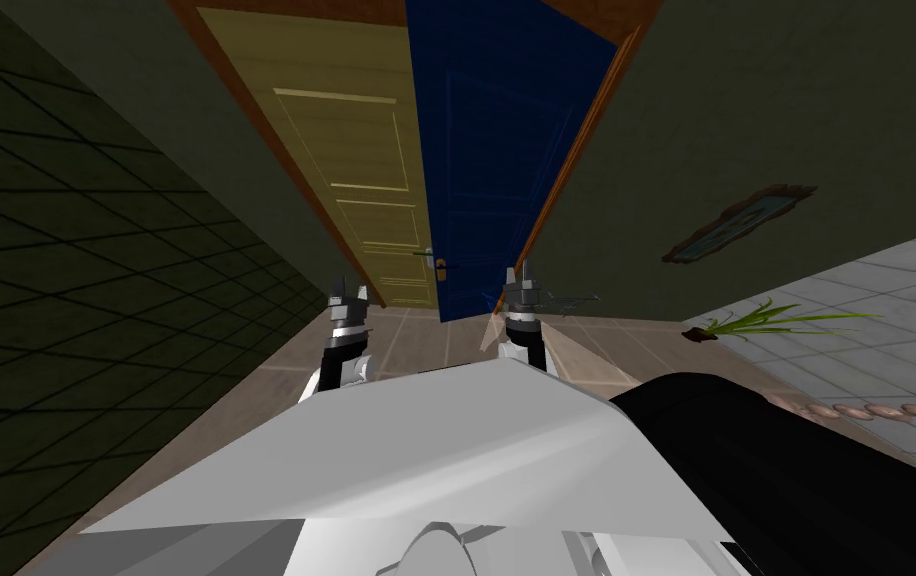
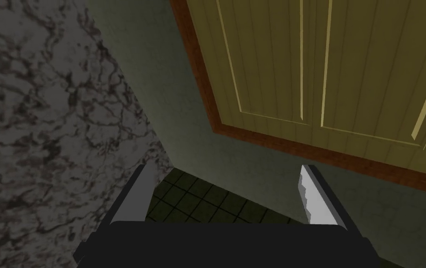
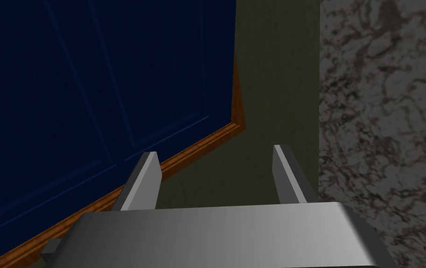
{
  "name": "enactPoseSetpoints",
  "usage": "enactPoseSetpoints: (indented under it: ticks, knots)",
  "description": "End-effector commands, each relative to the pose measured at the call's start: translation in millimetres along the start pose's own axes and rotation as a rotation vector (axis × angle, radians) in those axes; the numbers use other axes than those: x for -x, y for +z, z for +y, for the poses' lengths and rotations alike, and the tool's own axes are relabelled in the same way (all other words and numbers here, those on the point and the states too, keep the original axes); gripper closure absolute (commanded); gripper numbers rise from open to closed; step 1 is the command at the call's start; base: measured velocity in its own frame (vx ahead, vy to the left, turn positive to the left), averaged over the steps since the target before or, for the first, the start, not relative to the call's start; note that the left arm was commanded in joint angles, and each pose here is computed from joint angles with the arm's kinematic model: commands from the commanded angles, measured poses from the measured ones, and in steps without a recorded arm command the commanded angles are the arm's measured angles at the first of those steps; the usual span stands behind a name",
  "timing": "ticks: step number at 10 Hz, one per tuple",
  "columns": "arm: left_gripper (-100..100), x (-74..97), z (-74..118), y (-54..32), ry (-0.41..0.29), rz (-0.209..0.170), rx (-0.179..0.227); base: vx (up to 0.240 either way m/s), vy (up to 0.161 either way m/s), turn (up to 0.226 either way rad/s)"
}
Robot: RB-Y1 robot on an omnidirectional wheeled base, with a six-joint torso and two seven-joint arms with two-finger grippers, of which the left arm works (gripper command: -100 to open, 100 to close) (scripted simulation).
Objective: Pull the door open
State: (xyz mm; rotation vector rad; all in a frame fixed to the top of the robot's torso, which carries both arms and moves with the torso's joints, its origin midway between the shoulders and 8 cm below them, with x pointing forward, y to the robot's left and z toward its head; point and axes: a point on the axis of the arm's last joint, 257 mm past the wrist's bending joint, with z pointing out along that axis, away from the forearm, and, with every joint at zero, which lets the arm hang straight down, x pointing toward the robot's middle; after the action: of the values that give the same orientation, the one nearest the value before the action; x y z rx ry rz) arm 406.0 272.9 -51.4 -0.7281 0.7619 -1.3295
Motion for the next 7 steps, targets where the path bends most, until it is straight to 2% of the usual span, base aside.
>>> enactPoseSetpoints:
  ticks: [1,7]
  knots:
    - [-100,1.6,15.2,1.2,-0.002,0.004,0.02,0.051,0.018,-0.026]
    - [-100,2.9,70.5,8.0,-0.008,0.019,0.105,0.073,0.025,-0.045]
